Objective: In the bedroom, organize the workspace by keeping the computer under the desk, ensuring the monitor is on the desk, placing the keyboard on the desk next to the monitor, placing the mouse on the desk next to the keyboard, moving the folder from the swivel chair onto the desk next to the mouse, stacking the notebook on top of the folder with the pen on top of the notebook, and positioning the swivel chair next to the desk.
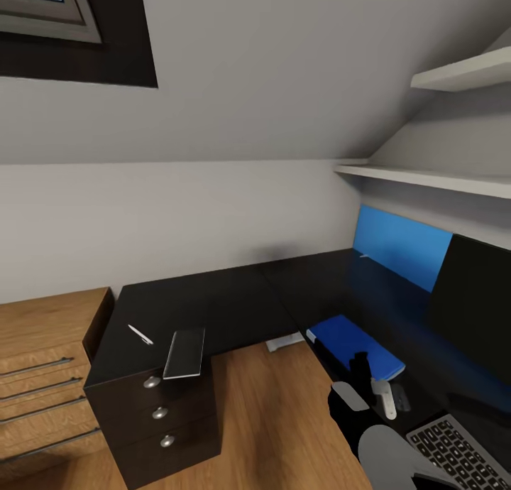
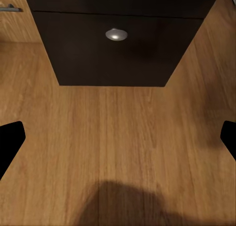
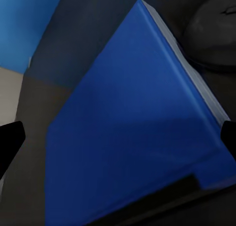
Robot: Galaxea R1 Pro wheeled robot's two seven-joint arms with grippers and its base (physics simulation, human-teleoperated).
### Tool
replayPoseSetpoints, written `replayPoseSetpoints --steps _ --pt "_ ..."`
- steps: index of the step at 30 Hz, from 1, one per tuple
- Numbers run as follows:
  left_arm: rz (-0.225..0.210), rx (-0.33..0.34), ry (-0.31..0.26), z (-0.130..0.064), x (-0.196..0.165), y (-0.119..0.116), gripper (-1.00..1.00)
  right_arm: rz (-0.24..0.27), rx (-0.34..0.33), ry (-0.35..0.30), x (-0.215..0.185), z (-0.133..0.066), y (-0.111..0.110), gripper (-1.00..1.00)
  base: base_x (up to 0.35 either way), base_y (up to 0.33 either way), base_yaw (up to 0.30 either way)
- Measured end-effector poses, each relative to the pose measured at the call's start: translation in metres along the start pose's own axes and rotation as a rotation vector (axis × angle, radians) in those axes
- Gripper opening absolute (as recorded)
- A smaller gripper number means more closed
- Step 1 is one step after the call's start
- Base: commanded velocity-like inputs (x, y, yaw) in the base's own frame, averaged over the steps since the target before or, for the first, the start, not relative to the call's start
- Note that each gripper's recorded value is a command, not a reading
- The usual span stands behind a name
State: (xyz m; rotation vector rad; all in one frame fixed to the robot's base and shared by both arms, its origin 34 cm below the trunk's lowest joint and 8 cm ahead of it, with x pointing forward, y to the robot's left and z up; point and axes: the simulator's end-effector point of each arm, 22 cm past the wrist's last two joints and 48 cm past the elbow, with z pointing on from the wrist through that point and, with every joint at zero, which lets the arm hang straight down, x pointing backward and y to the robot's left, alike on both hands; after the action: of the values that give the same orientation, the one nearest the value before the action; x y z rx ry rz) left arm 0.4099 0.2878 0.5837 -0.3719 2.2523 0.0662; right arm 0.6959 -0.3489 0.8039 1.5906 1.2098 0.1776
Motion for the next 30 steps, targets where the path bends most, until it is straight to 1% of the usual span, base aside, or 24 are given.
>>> replayPoseSetpoints --steps 9,19,22,27,30 --pt "0.0 -0.002 0.0 -0.009 -0.009 0.0 1.0 0.0 -0.004 0.0 -0.006 -0.006 0.011 1.0 0.0 0.0 0.0" --pt "0.0 -0.005 0.003 -0.019 -0.018 0.0 1.0 -0.001 -0.028 -0.004 -0.014 -0.012 0.03 1.0 0.0 0.0 0.0" --pt "0.0 -0.004 0.007 -0.022 -0.02 -0.001 1.0 0.006 -0.048 -0.009 -0.018 -0.014 0.041 1.0 0.0 0.0 0.0" --pt "0.0 -0.004 0.009 -0.027 -0.024 -0.001 1.0 0.014 -0.116 -0.017 -0.025 -0.017 0.066 1.0 0.0 0.0 0.0" --pt "0.0 -0.004 0.01 -0.028 -0.025 -0.001 1.0 0.014 -0.137 -0.018 -0.026 -0.018 0.072 1.0 0.0 0.0 0.0"
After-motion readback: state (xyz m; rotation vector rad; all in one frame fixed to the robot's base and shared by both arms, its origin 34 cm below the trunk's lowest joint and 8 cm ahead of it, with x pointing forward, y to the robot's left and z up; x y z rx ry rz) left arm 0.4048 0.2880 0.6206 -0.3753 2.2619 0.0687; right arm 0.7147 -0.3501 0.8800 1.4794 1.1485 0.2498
